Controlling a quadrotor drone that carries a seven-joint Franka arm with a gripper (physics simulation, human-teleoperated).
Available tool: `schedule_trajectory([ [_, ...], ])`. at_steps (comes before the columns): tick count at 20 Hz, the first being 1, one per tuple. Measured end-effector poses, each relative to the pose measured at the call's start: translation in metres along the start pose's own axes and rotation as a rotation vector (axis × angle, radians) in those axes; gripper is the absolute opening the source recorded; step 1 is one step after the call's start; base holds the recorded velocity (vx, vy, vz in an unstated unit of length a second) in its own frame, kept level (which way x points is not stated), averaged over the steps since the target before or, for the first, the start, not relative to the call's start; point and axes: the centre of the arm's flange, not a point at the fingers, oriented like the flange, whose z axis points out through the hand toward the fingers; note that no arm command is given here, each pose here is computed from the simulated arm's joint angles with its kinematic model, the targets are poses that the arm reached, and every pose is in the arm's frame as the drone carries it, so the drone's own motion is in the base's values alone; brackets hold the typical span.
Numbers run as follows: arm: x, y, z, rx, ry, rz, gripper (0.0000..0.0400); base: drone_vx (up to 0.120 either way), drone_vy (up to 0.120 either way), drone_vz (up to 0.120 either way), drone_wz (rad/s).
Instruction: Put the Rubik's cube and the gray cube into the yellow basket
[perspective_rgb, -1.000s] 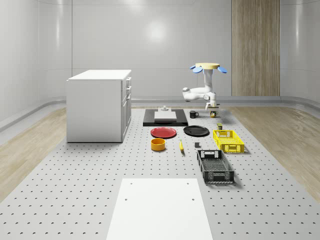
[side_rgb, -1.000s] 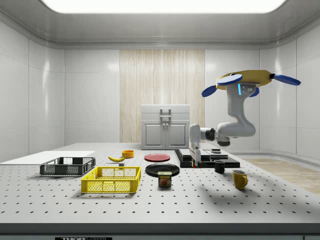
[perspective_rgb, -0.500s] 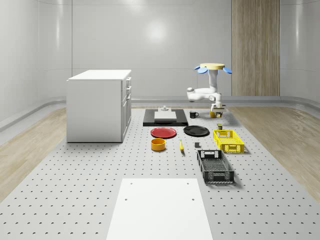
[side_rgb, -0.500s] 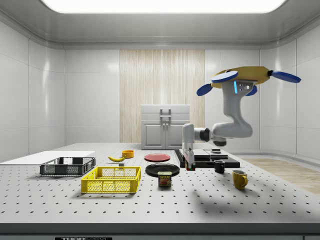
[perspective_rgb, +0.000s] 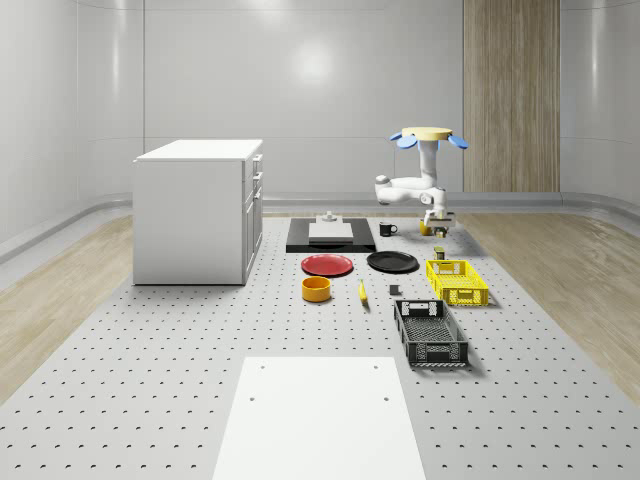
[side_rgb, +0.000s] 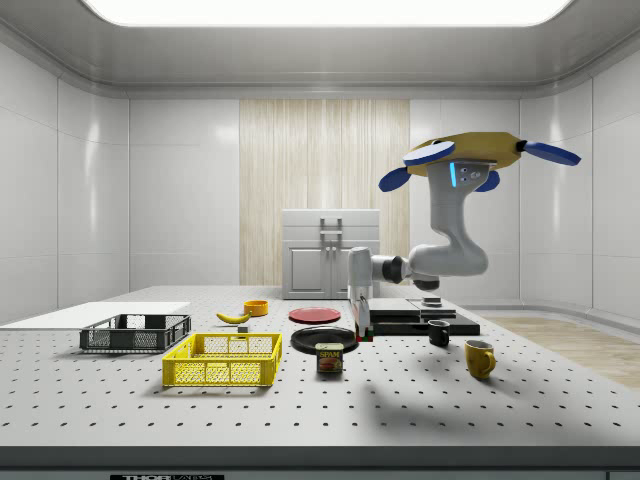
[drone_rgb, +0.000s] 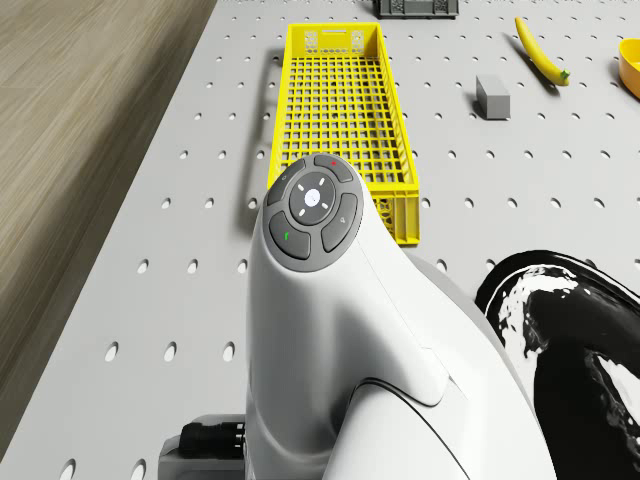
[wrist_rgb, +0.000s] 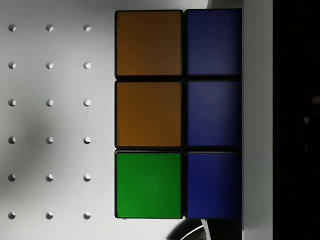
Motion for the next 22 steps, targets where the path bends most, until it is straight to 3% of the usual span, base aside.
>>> schedule_trajectory([
  [10, 0.0, 0.0, 0.0, 0.0, 0.0, 0.0, 0.0325, 0.12, 0.0, 0.0, 0.0],
  [14, 0.0, 0.0, 0.0, 0.0, 0.0, 0.0, 0.0325, 0.12, -0.12, 0.0, 0.0],
  [22, 0.0, 0.0, 0.0, 0.0, 0.0, 0.0, 0.0325, 0.12, 0.0, 0.0, 0.0],
])
